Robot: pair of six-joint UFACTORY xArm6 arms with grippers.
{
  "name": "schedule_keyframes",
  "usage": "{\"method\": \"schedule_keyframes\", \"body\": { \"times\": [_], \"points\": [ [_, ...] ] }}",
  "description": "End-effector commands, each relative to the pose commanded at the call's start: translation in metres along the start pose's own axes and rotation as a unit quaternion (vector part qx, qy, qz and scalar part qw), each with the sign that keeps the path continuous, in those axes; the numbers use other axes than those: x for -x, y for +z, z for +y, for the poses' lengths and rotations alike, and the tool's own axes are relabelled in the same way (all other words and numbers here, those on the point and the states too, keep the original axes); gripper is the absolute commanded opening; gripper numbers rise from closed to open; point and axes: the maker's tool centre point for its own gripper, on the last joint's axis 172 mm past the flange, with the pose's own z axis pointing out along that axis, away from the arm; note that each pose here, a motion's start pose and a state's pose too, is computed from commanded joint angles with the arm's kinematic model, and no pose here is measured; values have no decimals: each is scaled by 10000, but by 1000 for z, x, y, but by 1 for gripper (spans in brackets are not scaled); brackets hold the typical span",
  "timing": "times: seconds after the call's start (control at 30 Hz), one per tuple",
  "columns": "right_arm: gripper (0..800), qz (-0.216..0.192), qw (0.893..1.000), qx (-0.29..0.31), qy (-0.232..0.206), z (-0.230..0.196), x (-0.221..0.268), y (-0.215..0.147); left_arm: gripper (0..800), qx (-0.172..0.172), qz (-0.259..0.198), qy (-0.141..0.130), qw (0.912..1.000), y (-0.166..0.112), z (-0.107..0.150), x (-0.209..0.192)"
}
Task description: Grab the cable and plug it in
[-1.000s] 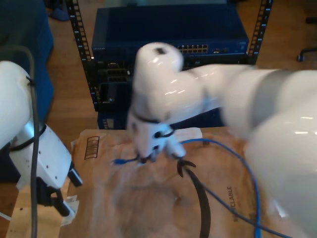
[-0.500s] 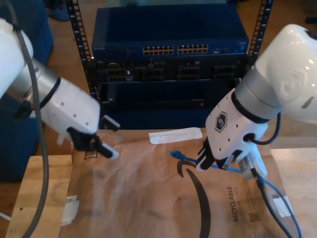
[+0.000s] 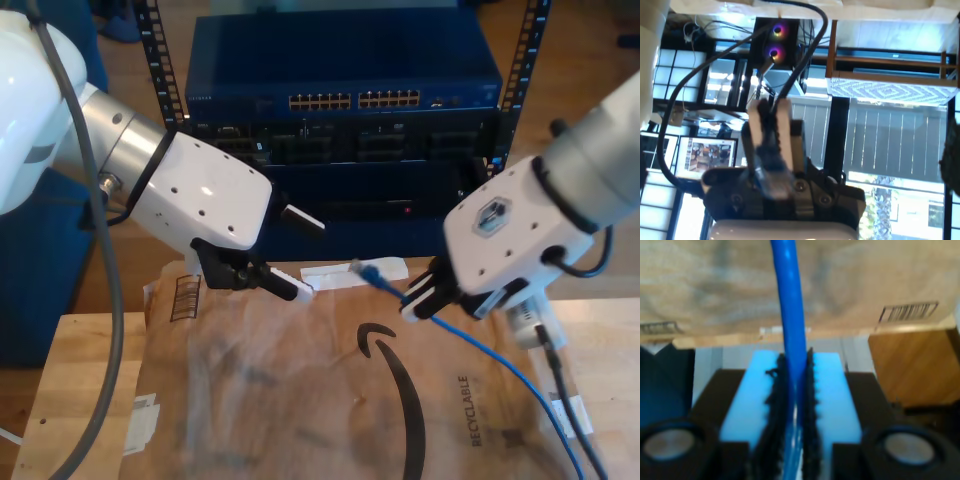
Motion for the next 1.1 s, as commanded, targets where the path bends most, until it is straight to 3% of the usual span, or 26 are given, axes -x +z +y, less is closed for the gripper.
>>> {"method": "schedule_keyframes", "body": {
  "times": [0.17,0.43,0.83,1.1],
  "points": [
    [20,-92,9999,72,41,3,1,0,797,-123,-376,-57,9992,3,-6,21],
    [21,-300,9995,74,-90,3,14,1,774,-527,-455,-592,9958,9,-23,23],
    [22,-293,9995,114,-53,2,12,4,563,-533,-476,-443,9965,10,-24,23],
    [22,-279,9995,167,-9,2,9,8,489,-502,-476,-321,9971,9,-25,24]
  ]
}}
